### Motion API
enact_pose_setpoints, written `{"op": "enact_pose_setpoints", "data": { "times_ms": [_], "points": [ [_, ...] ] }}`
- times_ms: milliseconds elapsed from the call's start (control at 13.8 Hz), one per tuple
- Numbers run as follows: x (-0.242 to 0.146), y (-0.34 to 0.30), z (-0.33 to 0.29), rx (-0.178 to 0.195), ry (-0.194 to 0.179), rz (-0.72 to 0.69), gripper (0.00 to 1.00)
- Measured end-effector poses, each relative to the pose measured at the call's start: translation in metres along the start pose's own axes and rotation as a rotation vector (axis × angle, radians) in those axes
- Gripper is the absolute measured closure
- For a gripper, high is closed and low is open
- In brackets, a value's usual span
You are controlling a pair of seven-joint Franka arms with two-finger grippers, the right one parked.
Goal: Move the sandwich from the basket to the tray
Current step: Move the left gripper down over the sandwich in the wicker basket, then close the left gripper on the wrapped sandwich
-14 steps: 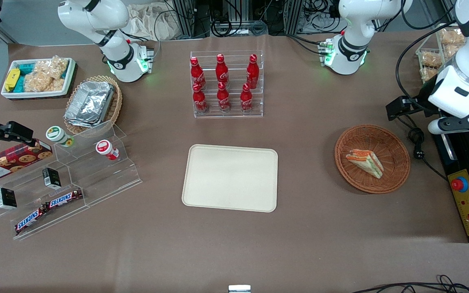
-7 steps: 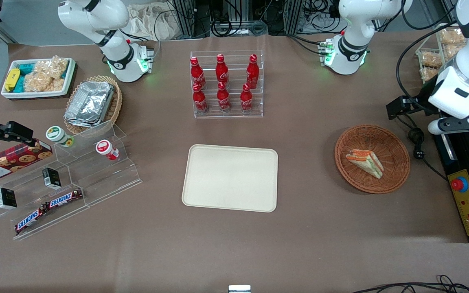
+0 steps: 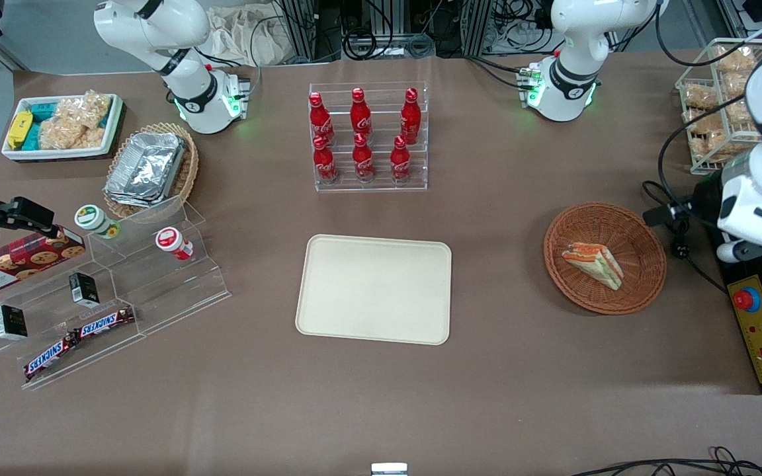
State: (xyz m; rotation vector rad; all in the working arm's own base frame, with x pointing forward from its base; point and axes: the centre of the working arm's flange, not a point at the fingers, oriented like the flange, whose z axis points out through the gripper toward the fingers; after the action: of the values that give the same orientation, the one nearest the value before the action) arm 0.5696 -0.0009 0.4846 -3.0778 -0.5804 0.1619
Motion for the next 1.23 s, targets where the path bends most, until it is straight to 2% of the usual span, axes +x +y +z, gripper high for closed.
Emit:
{"op": "enact_pose_setpoints", "data": {
  "times_ms": [362, 652, 942, 1087, 1159, 1232],
  "points": [
    [0.001, -0.001, 0.116, -0.025, 0.034, -0.191, 0.00],
    [0.011, 0.003, 0.185, -0.033, 0.003, -0.377, 0.00],
    [0.013, 0.005, 0.224, -0.014, -0.047, -0.423, 0.00],
    [0.014, 0.006, 0.236, -0.014, -0.054, -0.427, 0.03],
    [0.015, 0.006, 0.240, -0.015, -0.054, -0.428, 0.08],
    [0.016, 0.006, 0.243, -0.018, -0.052, -0.429, 0.21]
  ]
}}
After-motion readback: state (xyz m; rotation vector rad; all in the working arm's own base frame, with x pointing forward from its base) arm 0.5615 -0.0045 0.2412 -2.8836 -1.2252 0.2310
